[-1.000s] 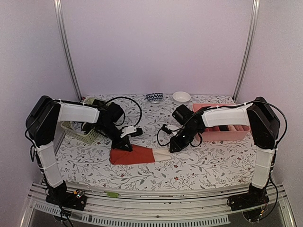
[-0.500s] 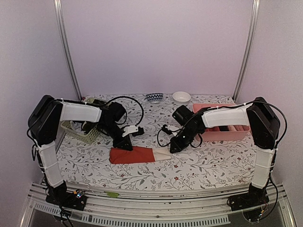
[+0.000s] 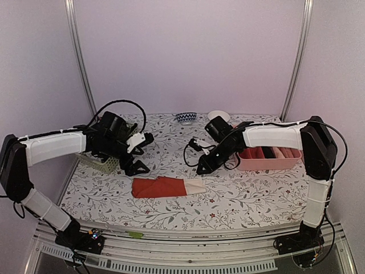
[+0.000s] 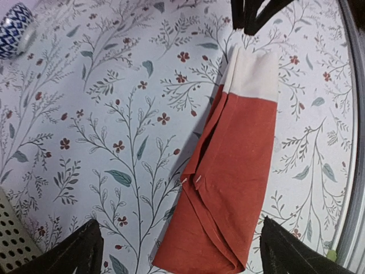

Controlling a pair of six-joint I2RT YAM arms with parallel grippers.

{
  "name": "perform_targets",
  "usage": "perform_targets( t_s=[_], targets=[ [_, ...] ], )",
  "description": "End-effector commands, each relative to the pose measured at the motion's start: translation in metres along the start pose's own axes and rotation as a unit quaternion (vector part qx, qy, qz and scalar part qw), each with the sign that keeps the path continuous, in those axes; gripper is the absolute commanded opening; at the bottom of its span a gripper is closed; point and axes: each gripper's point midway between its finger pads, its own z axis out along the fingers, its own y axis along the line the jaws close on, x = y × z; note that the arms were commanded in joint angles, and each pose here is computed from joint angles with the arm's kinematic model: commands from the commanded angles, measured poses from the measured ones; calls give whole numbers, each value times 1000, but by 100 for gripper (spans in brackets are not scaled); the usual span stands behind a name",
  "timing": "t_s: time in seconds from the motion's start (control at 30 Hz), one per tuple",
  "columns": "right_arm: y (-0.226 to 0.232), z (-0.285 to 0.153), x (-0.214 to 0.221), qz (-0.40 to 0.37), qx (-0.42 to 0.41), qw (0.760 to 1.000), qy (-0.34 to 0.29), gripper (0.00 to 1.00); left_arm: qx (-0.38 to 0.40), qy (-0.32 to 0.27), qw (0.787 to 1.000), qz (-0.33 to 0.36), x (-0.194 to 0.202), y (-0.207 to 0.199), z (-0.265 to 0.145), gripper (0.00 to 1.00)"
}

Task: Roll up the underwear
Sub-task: Smooth out the underwear at the center of the board, then rotate the underwear at the center of the board.

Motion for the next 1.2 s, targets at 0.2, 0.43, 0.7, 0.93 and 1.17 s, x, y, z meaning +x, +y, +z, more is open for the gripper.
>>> perform_targets(
  t_s=[0.2, 0.43, 0.7, 0.93, 1.17],
  targets=[
    [23, 22, -14, -29, -47, 998, 1, 16, 67, 0, 994, -88, 17, -34, -12, 96],
    [12, 42, -9, -41, -30, 998, 22, 11, 12, 118, 992, -39, 67, -48, 24, 88],
    [1, 59, 21, -28, -22, 997, 65, 1, 24, 176, 982, -59, 99, -40, 53, 62],
    [11, 52, 54, 6, -27, 996, 83, 0, 19, 192, 981, -18, 106, -4, 69, 61],
    [94, 56, 69, 27, -109, 990, 91, 3, 19, 176, 981, 82, 77, 60, 100, 76]
  ],
)
